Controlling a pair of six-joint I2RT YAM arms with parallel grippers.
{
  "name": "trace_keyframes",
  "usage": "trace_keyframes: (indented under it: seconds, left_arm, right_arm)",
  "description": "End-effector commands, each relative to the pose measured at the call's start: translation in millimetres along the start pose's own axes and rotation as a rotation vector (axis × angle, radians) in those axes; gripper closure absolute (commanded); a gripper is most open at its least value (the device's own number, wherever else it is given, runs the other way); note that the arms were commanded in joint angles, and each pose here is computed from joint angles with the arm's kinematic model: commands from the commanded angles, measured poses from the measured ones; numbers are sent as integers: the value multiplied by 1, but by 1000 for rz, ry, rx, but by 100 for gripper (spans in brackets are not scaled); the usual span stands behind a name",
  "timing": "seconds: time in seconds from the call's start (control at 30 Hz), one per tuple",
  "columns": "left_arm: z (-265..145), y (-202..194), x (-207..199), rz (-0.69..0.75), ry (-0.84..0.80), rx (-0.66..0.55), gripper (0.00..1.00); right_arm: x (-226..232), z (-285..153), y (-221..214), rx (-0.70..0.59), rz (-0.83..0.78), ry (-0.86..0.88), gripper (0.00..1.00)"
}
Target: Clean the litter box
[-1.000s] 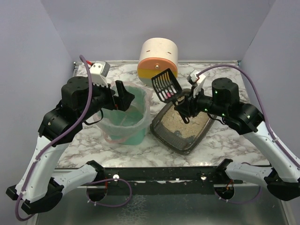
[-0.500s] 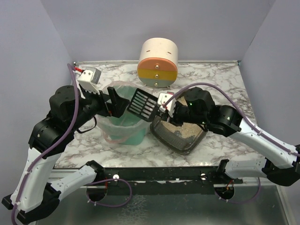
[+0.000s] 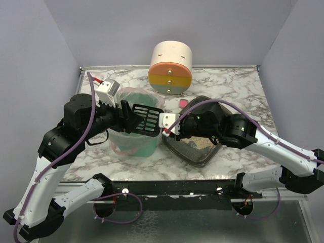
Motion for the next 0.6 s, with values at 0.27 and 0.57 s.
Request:
trace_keyframes:
  seconds: [0.27, 0.57]
  left_arm:
    - [5, -11, -2, 18, -37, 83, 65]
    - [13, -16, 2, 13, -26, 111, 100]
  right_arm:
    - [3, -14, -6, 21, 11, -35, 100]
    - [3, -13, -1, -5, 65, -38, 99]
Point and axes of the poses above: each gripper's point midway between its finger pads, its own z axis out along the fingers, its own x axis along the line the jaws close on, y = z × x, the point moved 5 cm from there along -z, back along the fingers, and after that the axes turned 10 degrees about -z, right-handed, at the moved point
